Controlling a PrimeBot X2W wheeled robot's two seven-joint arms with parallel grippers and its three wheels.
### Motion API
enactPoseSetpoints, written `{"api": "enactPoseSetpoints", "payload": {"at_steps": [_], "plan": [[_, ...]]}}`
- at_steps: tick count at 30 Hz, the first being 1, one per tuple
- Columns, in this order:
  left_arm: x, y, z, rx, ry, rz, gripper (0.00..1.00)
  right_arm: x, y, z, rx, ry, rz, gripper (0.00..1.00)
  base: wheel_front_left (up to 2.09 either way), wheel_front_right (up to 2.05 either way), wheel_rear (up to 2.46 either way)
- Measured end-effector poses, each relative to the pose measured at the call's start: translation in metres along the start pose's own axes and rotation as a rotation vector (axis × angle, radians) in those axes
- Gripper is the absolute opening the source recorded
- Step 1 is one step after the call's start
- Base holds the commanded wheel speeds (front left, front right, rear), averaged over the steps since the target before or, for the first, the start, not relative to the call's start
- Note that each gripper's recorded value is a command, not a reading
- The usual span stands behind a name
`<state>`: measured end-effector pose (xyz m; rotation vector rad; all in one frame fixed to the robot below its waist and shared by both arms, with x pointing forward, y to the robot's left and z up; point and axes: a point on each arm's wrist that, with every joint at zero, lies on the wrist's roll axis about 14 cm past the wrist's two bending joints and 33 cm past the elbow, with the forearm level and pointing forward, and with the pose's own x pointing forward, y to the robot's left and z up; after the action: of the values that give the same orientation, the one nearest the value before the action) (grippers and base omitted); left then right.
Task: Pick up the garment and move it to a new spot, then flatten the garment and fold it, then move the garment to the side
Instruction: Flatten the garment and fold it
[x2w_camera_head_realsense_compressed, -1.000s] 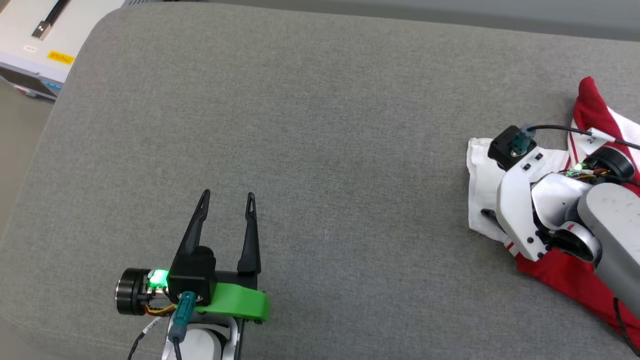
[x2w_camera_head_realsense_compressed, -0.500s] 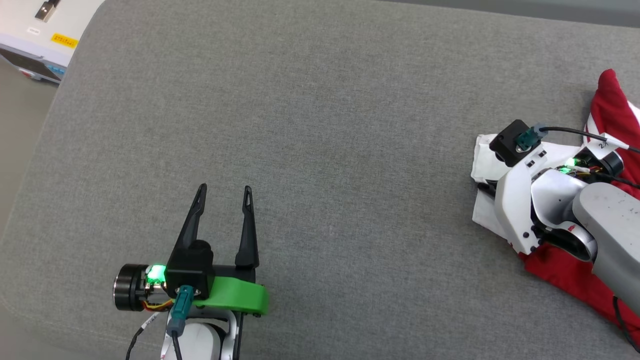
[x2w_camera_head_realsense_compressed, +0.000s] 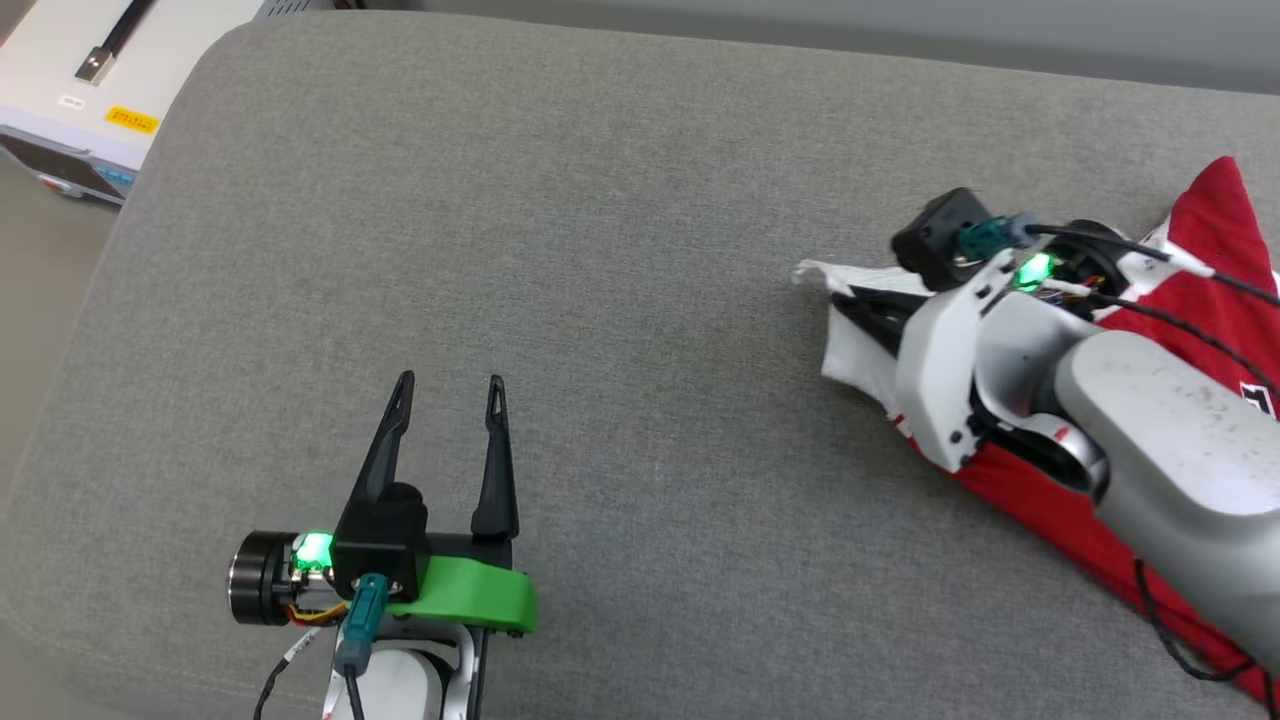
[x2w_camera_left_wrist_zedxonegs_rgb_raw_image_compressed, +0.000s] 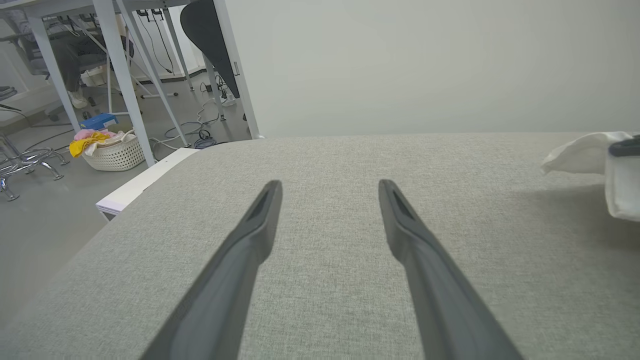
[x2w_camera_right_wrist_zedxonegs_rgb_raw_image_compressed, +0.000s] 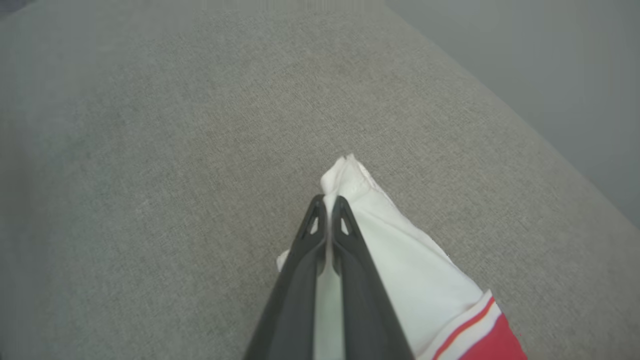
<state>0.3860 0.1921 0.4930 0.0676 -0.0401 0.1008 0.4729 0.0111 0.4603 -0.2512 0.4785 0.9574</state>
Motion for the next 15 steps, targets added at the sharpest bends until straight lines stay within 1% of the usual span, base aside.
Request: {"api": "enactPoseSetpoints", "payload": {"at_steps": [5,8,10,15], "plan": [[-0.005,0.009,-0.001,0.005,0.009,0.028,1.00,0.028,0.047,0.018,-0.045,-0.039,0.115,0.00,0.00,0.00,0.00],[-0.008,0.014,-0.003,0.007,0.017,0.044,1.00,0.042,0.074,0.022,-0.061,-0.044,0.181,0.00,0.00,0.00,0.00],[-0.010,0.018,-0.004,0.011,0.022,0.059,1.00,0.051,0.094,0.018,-0.071,-0.034,0.229,0.00,0.00,0.00,0.00],[-0.015,0.026,-0.006,0.010,0.035,0.091,1.00,0.064,0.145,-0.006,-0.111,0.028,0.352,0.00,0.00,0.00,0.00]]}}
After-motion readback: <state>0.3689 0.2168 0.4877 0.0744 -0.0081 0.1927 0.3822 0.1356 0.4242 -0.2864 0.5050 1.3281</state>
